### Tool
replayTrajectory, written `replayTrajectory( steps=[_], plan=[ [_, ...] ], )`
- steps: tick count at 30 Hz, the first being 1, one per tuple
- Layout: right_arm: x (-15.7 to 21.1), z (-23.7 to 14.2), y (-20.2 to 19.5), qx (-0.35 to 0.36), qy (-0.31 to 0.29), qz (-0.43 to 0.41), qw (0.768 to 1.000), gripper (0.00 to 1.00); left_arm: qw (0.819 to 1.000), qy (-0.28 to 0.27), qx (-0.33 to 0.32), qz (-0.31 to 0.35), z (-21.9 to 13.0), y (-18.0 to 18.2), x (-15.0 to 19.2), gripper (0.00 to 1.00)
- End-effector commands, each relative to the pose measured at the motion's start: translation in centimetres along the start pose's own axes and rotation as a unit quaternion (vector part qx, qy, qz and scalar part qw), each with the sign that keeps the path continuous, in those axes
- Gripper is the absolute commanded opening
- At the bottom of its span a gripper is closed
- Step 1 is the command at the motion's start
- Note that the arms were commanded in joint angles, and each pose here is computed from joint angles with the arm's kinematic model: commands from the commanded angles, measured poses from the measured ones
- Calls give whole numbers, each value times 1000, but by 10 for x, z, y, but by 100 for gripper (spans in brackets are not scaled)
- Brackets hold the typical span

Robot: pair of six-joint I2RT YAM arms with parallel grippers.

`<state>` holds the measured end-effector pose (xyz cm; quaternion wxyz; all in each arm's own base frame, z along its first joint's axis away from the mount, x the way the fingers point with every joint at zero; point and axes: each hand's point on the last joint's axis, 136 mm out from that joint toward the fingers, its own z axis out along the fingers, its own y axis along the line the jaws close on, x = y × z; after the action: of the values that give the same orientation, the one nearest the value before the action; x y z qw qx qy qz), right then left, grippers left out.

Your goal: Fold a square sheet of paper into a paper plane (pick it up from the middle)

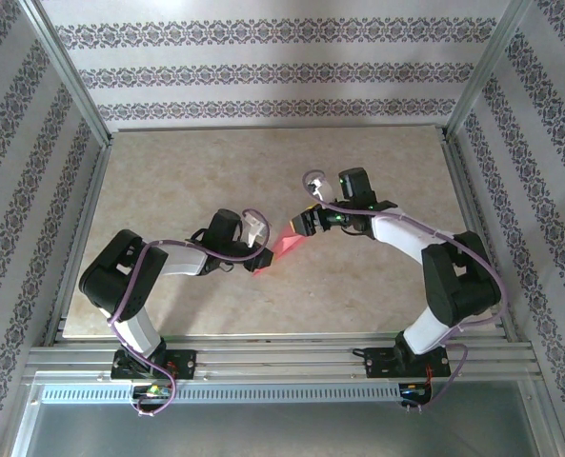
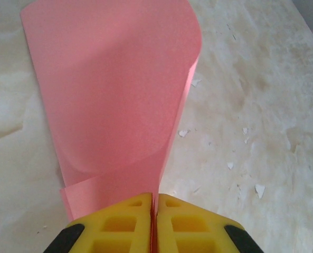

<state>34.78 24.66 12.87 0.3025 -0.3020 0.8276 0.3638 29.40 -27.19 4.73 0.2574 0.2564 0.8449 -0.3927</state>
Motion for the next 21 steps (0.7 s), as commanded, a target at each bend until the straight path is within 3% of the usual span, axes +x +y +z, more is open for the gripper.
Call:
replayTrajectory(
  steps=[1,7,11,15,21],
  plan=[
    [-5,-3,32,-84,19,-91,992,81,999,9,18,33,-8,-2,7,12],
    [13,10,56,-140,40,-118,982,78,999,-6,33,39,-20,2,11,11],
    [5,23,56,-134,61,-140,979,74,999,-15,18,27,-26,11,14,12],
    [17,43,61,-159,83,-119,977,63,1000,-22,7,20,-30,14,14,12],
    [35,59,62,-179,96,-114,972,61,1000,-26,3,16,-33,17,14,12]
  ],
)
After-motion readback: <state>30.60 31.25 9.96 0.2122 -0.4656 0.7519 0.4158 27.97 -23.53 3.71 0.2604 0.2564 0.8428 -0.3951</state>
